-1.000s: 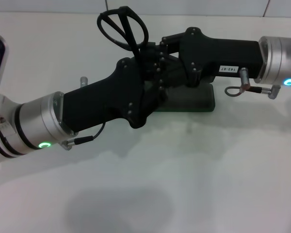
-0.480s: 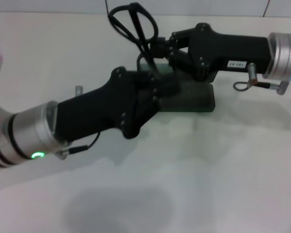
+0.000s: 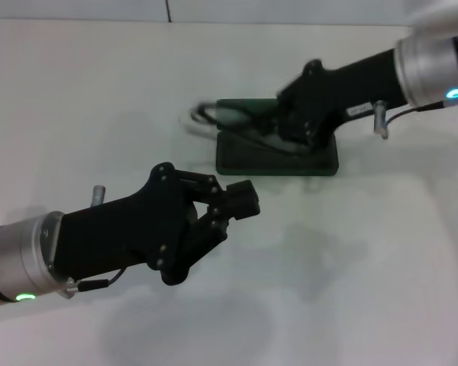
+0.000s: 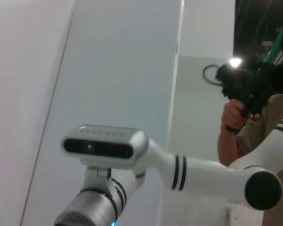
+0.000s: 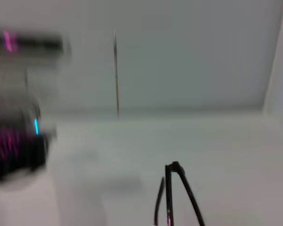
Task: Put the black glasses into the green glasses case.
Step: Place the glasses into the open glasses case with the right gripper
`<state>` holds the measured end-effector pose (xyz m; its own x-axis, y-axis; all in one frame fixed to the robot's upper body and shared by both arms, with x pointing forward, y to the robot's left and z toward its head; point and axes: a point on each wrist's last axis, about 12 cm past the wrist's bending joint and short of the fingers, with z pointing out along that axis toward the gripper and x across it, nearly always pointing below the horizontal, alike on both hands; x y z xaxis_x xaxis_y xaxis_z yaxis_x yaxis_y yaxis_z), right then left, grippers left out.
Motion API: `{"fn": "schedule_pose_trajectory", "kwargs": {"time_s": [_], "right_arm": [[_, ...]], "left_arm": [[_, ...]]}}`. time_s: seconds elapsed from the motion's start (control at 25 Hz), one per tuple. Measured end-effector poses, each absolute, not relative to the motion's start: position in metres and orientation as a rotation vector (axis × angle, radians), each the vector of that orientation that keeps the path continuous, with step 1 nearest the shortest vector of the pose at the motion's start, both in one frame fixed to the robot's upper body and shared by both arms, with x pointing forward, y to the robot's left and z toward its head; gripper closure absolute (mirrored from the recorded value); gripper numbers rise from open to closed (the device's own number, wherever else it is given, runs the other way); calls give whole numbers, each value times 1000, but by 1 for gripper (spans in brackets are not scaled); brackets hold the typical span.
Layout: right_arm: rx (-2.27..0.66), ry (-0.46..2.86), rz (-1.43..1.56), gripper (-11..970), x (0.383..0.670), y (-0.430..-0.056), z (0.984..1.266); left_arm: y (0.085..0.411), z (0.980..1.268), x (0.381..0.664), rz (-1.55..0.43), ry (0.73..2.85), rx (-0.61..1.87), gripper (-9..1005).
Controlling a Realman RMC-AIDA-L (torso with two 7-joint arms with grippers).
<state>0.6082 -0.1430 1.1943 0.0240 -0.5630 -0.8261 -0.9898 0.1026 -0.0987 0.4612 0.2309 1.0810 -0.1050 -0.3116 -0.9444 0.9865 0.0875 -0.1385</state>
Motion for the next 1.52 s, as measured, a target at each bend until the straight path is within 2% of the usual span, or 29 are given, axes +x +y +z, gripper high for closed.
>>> {"fn": "schedule_pose_trajectory", "kwargs": {"time_s": [0.08, 0.2, 0.48, 0.92, 1.52], "right_arm": [[-1678, 1715, 535, 889, 609, -127, 1198], [-1737, 1741, 433, 888, 612, -118, 1197], [-1856, 1745, 142, 887, 620, -97, 1178], [-1901, 1667, -2, 886, 622, -85, 1155], [-1840, 1689, -20, 884, 626, -87, 1148]], "left_arm": [[231, 1081, 461, -1342, 1113, 837, 934], [231, 1080, 462, -1328, 1119, 836, 934], [229, 1075, 464, -1301, 1153, 828, 934], [228, 1073, 463, -1302, 1166, 813, 933], [226, 1073, 466, -1293, 1172, 812, 932]]}}
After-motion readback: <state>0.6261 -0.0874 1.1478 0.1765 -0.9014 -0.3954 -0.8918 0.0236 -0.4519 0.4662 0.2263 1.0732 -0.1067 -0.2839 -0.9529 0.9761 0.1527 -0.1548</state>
